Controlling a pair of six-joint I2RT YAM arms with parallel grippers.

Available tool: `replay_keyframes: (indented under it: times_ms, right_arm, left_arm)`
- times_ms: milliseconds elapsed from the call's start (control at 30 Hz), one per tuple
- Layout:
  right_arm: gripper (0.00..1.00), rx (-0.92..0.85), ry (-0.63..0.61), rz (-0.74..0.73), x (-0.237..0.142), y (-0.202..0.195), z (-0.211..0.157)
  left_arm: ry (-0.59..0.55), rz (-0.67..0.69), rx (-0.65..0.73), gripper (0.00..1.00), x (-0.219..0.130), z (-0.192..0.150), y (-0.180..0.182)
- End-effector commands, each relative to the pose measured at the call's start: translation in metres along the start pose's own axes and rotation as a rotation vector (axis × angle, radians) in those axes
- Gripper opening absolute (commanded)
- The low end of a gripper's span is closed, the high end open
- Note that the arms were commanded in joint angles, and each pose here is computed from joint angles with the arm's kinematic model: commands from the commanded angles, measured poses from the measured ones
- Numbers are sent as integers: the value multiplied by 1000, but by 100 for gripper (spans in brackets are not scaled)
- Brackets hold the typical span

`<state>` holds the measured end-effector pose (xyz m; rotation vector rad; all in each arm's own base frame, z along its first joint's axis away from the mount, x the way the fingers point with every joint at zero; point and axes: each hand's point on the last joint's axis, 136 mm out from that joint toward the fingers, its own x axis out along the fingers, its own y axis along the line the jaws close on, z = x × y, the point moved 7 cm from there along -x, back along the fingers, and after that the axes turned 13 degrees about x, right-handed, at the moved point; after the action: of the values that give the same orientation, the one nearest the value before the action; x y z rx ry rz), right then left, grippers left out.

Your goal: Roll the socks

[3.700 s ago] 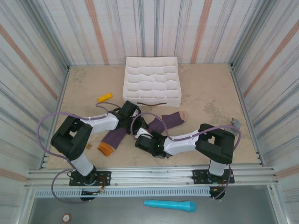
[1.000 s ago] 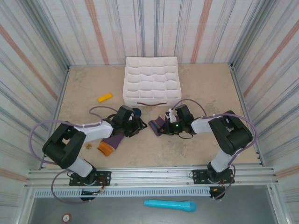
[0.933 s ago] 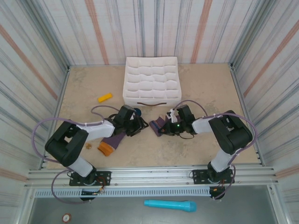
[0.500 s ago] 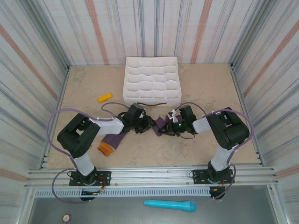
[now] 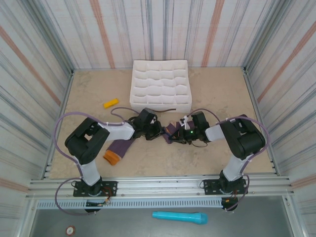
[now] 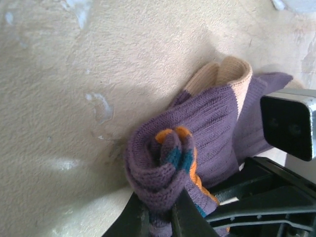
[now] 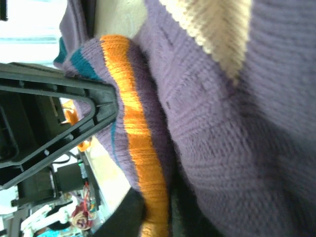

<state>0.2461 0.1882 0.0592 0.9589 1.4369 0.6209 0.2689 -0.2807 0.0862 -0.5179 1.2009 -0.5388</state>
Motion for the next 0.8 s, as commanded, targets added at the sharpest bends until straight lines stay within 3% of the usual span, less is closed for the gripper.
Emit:
replay_keyframes:
  times_ms: [0, 167, 367, 767]
  right_arm:
    - [32, 24, -72, -191, -15, -22, -10]
    - [52, -198, -187, -298, -38, 11, -18]
    - [65, -560, -292, -456, -41, 50, -43]
    - [68, -1221, -423, -681, 2, 81, -104]
  left_arm:
    - [34, 114, -1, 0, -8, -4, 14]
    - [36, 136, -22, 0, -27, -6, 22]
    - [21, 167, -56, 0, -49, -18, 33]
    - [8, 163, -89, 0, -67, -26, 33]
